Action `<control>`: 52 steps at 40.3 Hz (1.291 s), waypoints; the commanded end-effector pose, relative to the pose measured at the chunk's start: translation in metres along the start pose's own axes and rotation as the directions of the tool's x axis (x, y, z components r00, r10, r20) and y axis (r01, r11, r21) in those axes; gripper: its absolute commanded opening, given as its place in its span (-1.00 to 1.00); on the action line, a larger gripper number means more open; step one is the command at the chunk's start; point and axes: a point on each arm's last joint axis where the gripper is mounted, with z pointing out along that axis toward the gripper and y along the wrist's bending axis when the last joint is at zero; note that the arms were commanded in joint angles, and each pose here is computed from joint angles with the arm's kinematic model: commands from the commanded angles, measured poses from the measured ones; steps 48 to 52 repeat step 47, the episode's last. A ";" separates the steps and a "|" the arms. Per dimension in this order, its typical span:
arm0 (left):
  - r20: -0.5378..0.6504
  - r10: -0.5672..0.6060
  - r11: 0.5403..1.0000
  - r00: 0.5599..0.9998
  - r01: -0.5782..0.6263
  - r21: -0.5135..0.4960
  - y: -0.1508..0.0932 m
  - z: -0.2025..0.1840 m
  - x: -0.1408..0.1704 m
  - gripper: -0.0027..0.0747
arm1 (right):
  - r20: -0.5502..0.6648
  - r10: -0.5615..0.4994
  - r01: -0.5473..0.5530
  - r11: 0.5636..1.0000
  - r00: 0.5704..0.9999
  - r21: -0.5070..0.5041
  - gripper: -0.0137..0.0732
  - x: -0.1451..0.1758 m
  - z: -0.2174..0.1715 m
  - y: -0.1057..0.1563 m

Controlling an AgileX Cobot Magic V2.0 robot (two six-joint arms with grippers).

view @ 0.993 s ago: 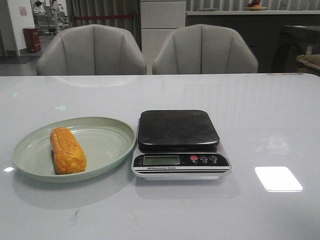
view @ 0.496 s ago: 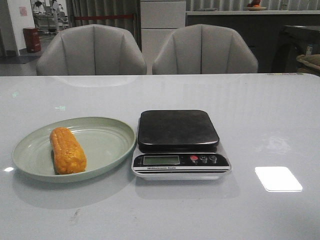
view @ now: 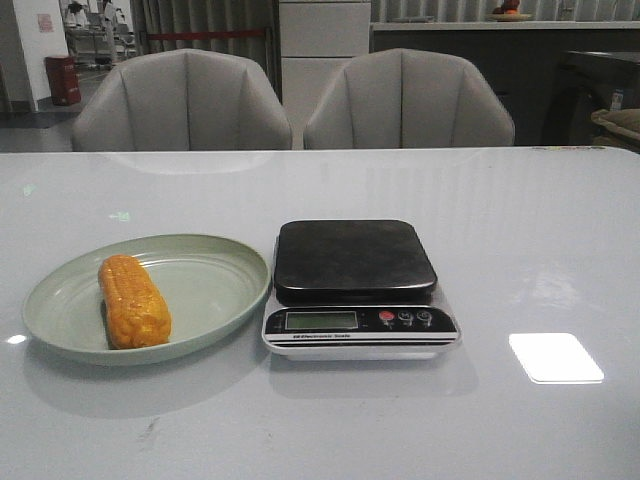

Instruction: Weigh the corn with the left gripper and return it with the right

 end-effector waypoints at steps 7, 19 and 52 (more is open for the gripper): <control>0.102 -0.016 1.000 0.995 0.016 -0.001 0.000 -0.002 -0.009 -0.59 | 0.144 0.006 -0.018 0.997 0.990 0.080 -0.32 0.008 -0.006 -0.004; 0.100 -0.016 1.000 0.995 0.016 -0.001 0.000 -0.002 -0.009 -0.59 | 0.158 0.040 -0.056 0.994 0.987 0.097 -0.32 0.019 -0.008 -0.005; 0.100 -0.016 1.000 0.995 0.016 -0.001 0.000 -0.002 -0.009 -0.59 | 0.159 0.041 -0.056 0.994 0.987 0.095 -0.32 0.019 -0.008 -0.005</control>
